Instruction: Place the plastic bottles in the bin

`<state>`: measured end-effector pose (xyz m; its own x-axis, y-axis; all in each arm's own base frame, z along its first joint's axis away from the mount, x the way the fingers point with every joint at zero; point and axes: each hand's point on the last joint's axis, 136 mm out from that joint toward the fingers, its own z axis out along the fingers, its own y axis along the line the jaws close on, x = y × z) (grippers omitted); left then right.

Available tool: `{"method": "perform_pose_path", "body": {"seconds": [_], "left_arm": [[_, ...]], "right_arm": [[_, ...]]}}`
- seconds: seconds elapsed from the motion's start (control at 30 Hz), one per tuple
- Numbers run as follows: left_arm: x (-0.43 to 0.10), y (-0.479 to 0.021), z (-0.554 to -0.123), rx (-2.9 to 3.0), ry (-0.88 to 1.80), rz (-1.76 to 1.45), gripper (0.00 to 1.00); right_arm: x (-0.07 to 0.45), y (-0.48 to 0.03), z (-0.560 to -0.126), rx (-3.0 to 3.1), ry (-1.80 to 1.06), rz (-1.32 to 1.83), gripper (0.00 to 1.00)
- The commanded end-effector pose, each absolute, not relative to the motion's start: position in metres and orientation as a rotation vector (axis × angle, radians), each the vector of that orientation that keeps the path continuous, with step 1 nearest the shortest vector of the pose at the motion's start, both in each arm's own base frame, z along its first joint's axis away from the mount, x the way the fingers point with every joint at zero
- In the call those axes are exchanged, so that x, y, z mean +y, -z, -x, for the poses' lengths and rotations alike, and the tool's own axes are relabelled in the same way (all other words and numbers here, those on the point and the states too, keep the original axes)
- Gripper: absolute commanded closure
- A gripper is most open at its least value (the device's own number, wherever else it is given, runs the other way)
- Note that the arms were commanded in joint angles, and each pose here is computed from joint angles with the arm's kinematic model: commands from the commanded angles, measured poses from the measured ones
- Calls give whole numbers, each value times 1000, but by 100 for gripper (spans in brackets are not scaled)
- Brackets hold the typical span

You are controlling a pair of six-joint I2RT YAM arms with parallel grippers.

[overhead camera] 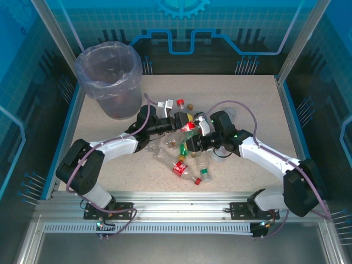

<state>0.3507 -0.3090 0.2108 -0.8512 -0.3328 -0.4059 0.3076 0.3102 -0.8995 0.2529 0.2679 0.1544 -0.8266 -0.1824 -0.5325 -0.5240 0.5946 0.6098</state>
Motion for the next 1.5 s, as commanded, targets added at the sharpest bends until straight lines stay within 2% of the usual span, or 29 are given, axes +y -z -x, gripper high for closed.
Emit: {"method": "perform_pose_path", "body": {"seconds": [0.0, 0.07, 0.17, 0.3, 0.6, 0.73, 0.9, 1.03, 1.23, 1.47], "left_arm": [[-314, -219, -359, 2008, 1597, 26, 42], [-313, -218, -360, 2009, 1591, 34, 46], [-313, -219, -360, 2011, 1589, 32, 49], [-313, -220, -360, 2013, 1581, 27, 49], [-313, -219, -365, 2032, 1526, 0, 49], [-311, -237, -373, 2060, 1372, -102, 50], [-304, -292, -389, 1993, 1222, -237, 52], [-273, -343, -415, 1907, 1133, -236, 56], [-190, -426, -450, 1725, 937, -105, 68], [-68, -491, -470, 1495, 819, 185, 89]], "right_arm": [[283, -172, -250, 2331, -1185, 644, 65], [282, -172, -250, 2334, -1180, 642, 64], [281, -170, -249, 2345, -1170, 645, 57], [276, -175, -250, 2359, -1115, 667, 41], [231, -195, -257, 2338, -1001, 569, 16], [200, -209, -265, 2317, -899, 459, 0], [161, -215, -267, 2336, -796, 278, 0], [148, -205, -266, 2349, -764, 185, 0], [140, -196, -264, 2362, -739, 129, 0], [122, -196, -260, 2401, -649, 112, 0]]}}
